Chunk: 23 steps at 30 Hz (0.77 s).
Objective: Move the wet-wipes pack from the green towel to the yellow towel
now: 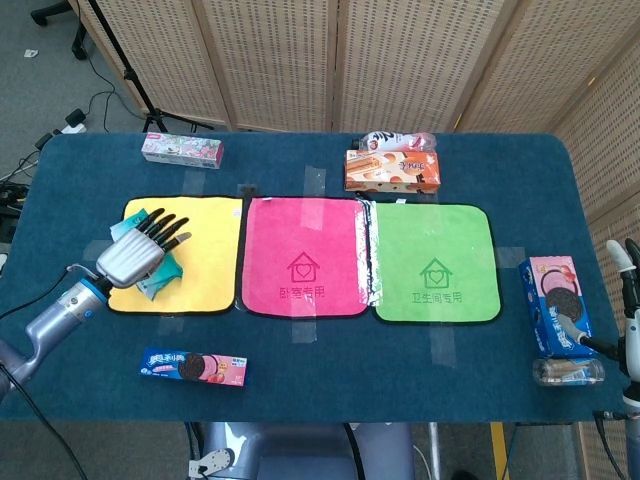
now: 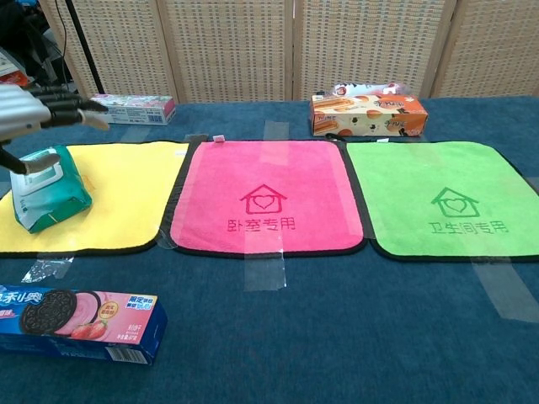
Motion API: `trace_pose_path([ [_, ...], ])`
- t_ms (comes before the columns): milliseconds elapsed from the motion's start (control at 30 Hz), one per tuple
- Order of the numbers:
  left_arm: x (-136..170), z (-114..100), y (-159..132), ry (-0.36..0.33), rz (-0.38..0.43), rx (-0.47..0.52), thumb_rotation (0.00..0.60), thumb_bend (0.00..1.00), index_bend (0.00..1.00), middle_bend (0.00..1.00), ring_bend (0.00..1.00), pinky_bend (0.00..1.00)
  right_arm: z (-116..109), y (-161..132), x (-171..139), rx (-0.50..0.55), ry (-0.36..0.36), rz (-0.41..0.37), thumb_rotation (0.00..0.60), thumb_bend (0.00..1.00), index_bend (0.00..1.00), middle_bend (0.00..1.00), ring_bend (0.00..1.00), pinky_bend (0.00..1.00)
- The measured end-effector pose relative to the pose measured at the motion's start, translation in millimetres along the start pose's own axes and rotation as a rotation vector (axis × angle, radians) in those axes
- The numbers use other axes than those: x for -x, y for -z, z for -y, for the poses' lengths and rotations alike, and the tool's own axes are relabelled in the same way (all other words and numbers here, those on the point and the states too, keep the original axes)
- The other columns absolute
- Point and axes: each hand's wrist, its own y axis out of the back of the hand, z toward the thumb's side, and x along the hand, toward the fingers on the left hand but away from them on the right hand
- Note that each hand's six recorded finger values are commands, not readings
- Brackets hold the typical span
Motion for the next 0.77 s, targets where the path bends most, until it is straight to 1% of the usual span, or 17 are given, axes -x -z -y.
trace_pose_path([
  [67,5,-17,1,-0.088,-0.011,0.078,0.597,0.00,0.00,0.00,0.00,0.00,0,-2,-1,0.003,-0.002,-0.007,0.600,0.00,0.00,0.00,0.00,0.00],
  [100,11,-29,1,-0.149,-0.018,0.130,0.588,0.00,0.00,0.00,0.00,0.00,0,-3,-1,0.004,-0.003,-0.012,0.600,0.00,0.00,0.00,0.00,0.00],
  [200,30,-51,2,-0.269,-0.050,0.253,0.554,0.00,0.00,0.00,0.00,0.00,-1,-7,-3,0.002,-0.002,-0.026,0.600,0.00,0.00,0.00,0.00,0.00],
  [300,53,-58,4,-0.312,-0.115,0.369,0.544,0.00,0.00,0.00,0.00,0.00,-1,-8,-5,-0.025,-0.002,-0.030,0.600,0.00,0.00,0.00,0.00,0.00],
  [367,67,-59,4,-0.318,-0.163,0.433,0.543,0.00,0.00,0.00,0.00,0.00,-1,-8,-5,-0.050,-0.001,-0.031,0.600,0.00,0.00,0.00,0.00,0.00],
  [400,77,-58,5,-0.317,-0.200,0.472,0.542,0.00,0.00,0.00,0.00,0.00,-1,-8,-6,-0.070,-0.001,-0.033,0.600,0.00,0.00,0.00,0.00,0.00],
  [467,94,-56,7,-0.309,-0.263,0.520,0.544,0.00,0.00,0.00,0.00,0.00,-1,-8,-6,-0.102,-0.001,-0.034,0.600,0.00,0.00,0.00,0.00,0.00],
  [500,106,-54,9,-0.300,-0.309,0.544,0.546,0.00,0.00,0.00,0.00,0.00,-1,-8,-7,-0.122,-0.003,-0.036,0.600,0.00,0.00,0.00,0.00,0.00],
  [567,125,-49,12,-0.281,-0.382,0.569,0.556,0.00,0.00,0.00,0.00,0.00,0,-8,-8,-0.143,-0.009,-0.039,0.600,0.00,0.00,0.00,0.00,0.00],
  [633,146,-41,15,-0.253,-0.465,0.587,0.586,0.00,0.00,0.00,0.00,0.00,0,-10,-10,-0.159,-0.019,-0.043,0.600,0.00,0.00,0.00,0.00,0.00],
  [700,164,-30,17,-0.211,-0.535,0.594,0.600,0.00,0.00,0.00,0.00,0.00,2,-9,-12,-0.184,-0.038,-0.042,0.600,0.00,0.00,0.00,0.00,0.00],
  [767,175,-24,18,-0.181,-0.572,0.588,0.600,0.00,0.00,0.00,0.00,0.00,5,-8,-14,-0.207,-0.063,-0.034,0.600,0.00,0.00,0.00,0.00,0.00],
])
